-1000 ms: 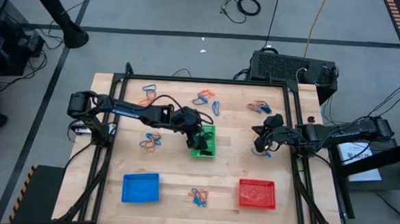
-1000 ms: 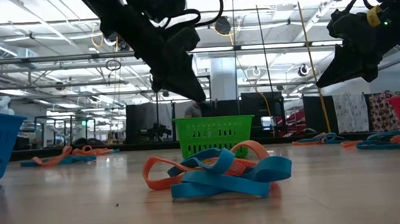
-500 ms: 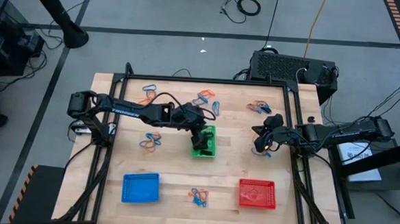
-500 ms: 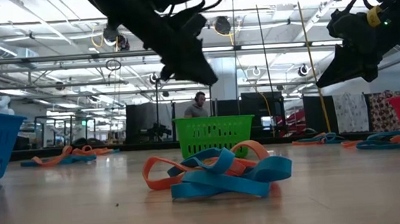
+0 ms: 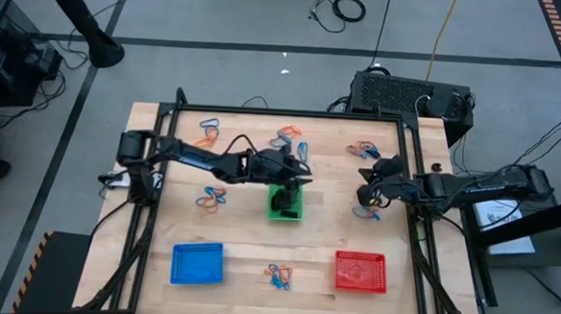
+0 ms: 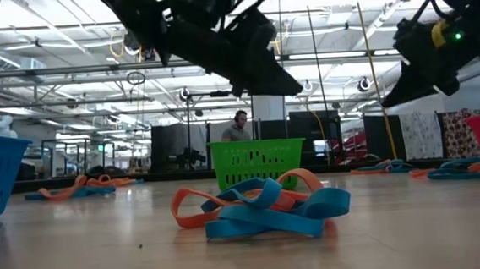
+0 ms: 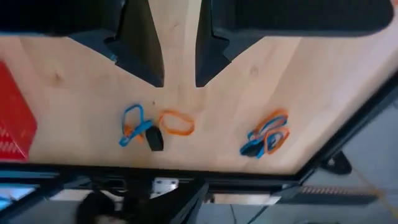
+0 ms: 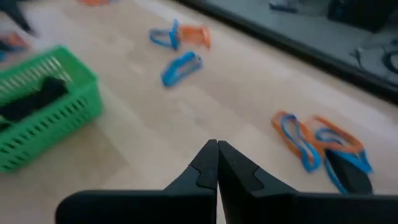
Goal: Sort rubber bands into baskets
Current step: Put the black rubber band into the green bin
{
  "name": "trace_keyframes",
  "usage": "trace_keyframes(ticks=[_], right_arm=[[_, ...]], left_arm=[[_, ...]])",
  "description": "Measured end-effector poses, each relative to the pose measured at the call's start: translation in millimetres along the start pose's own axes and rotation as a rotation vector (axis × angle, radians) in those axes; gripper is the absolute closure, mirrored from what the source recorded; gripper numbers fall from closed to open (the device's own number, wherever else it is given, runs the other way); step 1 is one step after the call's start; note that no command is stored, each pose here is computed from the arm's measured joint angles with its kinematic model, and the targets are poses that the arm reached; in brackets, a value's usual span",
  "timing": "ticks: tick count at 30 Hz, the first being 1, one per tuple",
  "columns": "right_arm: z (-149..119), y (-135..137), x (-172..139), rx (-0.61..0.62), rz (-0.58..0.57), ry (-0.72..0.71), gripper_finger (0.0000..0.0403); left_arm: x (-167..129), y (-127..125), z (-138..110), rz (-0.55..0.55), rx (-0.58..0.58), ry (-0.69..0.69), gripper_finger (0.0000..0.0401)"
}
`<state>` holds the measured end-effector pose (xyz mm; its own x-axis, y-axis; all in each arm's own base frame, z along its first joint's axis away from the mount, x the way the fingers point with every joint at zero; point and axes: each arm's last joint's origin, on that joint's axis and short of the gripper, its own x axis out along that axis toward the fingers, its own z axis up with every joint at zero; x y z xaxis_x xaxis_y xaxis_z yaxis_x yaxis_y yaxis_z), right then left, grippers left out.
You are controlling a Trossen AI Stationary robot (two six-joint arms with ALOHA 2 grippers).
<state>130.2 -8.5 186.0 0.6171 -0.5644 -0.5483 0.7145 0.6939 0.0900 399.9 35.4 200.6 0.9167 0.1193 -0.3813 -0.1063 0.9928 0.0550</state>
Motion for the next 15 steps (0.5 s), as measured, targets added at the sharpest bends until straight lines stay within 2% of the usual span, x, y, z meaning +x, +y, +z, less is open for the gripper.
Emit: trace_keyframes(ticks=[4, 8, 10, 15], right_arm=[[-6, -3, 0, 0.027, 0.021, 0.100, 0.0403], [-10, 0, 0, 0.054, 0.149, 0.220, 0.0403], [-10, 0, 0, 0.097, 0.177, 0.251, 0.0403], [-10, -3, 2, 0.285, 0.132, 0.285, 0.0402]], left_arm=[[-12, -5, -4, -0.012, 0.098, 0.005, 0.0301], [-25, -1, -20, -0.005, 0.129, -0.025, 0.0301], [-34, 3, -23, 0.000, 0.121, -0.114, 0.0301], [-58, 3, -32, -0.080, 0.124, -0.336, 0.0301]])
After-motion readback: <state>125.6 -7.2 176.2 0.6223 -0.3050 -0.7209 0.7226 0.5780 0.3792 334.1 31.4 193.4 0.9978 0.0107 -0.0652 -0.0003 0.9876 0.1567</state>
